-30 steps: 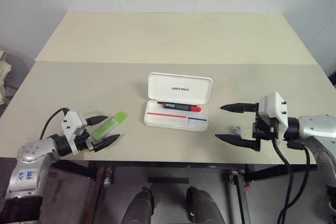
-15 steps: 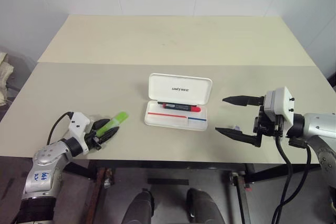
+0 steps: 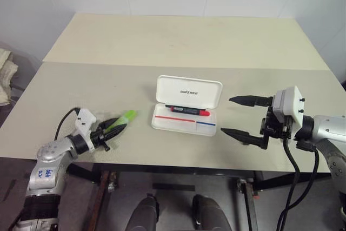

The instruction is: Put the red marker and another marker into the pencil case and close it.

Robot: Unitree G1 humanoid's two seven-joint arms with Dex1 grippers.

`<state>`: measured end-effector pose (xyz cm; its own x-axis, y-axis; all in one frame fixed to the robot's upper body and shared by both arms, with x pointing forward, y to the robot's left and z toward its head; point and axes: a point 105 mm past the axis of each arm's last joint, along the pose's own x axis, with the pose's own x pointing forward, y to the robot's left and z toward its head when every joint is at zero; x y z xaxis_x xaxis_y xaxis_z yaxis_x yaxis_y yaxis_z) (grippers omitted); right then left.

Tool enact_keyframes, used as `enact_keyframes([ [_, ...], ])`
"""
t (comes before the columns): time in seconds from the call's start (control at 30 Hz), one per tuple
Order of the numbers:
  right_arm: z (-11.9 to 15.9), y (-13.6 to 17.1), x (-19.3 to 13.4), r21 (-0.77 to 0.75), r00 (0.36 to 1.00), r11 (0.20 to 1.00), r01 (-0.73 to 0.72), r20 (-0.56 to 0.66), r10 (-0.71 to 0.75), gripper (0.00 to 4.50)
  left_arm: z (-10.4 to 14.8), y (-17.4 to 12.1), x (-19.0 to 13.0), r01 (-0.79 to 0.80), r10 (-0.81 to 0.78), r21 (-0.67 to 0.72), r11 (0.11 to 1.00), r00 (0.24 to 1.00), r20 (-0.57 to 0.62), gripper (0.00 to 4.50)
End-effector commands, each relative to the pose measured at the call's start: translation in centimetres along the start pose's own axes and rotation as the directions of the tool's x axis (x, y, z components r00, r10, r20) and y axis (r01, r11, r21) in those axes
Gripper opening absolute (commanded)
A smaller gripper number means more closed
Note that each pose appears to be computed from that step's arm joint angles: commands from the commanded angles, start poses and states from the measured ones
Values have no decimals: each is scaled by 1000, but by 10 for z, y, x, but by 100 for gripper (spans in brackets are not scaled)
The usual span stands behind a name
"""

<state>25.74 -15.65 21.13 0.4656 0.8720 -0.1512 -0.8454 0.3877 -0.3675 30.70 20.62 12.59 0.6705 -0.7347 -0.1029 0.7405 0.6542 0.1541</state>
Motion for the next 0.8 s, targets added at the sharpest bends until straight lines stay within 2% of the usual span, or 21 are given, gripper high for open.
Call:
enact_keyframes([
  [0.03,8,4,1,-40,1000,999,3,15,-2,450,29,-9,8,104,-110,90,990,992,59,109],
  [0.27,4,6,-2,-26,999,999,41,6,-41,450,53,-40,47,415,-426,254,874,905,-9,109],
  [0.5,4,10,-6,-25,996,996,89,0,-89,450,55,-50,84,547,-558,315,776,828,-63,109],
  [0.8,7,18,-11,-18,986,986,168,-1,-168,450,42,-54,107,642,-633,358,678,757,-159,109],
])
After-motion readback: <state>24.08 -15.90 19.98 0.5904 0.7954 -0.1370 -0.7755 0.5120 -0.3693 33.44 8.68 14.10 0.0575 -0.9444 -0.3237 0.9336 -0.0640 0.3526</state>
